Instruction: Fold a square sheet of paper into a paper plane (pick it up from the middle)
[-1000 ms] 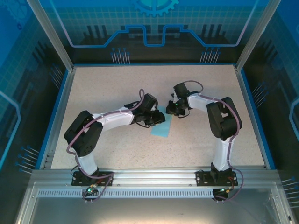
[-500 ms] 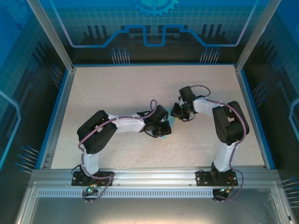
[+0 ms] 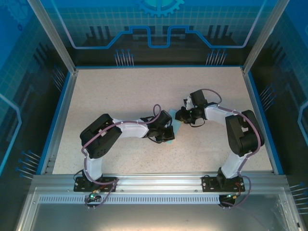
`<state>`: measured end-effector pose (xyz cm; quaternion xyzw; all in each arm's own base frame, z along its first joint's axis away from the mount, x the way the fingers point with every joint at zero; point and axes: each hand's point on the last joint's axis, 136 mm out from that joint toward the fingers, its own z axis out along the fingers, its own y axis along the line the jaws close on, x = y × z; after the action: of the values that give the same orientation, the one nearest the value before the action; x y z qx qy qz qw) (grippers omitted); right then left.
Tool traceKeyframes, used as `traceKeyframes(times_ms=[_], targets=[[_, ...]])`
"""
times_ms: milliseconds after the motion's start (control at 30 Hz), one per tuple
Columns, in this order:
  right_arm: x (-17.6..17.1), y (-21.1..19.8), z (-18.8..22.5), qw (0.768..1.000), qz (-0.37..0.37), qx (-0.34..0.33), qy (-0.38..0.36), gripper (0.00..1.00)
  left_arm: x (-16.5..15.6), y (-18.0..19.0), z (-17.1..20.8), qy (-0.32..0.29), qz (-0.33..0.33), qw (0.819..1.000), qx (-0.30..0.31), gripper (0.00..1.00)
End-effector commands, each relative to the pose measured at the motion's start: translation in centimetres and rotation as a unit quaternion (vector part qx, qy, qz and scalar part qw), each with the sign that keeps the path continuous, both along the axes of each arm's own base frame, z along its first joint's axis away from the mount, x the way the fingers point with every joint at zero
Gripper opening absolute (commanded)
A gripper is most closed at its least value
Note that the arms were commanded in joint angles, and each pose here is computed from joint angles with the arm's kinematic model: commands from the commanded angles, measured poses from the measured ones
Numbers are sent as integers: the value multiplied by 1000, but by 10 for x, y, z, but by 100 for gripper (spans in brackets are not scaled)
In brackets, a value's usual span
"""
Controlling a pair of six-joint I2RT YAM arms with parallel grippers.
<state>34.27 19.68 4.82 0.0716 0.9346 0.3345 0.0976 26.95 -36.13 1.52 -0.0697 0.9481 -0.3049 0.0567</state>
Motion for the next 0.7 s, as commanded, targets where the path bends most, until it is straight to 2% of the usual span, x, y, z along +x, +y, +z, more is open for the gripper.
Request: traceKeyframes(times_ms=[0, 233, 433, 667], targets=[[-25, 6, -4, 999, 34, 15, 18, 15, -11, 15, -24, 21, 8, 999, 34, 4], [-57, 1, -20, 998, 50, 10, 48, 9, -12, 19, -28, 22, 12, 999, 41, 2], [-65, 13, -18, 994, 85, 34, 53, 6, -12, 20, -29, 21, 12, 999, 41, 1], [-63, 14, -30, 993, 88, 25, 70, 5, -13, 22, -29, 20, 15, 999, 42, 1]])
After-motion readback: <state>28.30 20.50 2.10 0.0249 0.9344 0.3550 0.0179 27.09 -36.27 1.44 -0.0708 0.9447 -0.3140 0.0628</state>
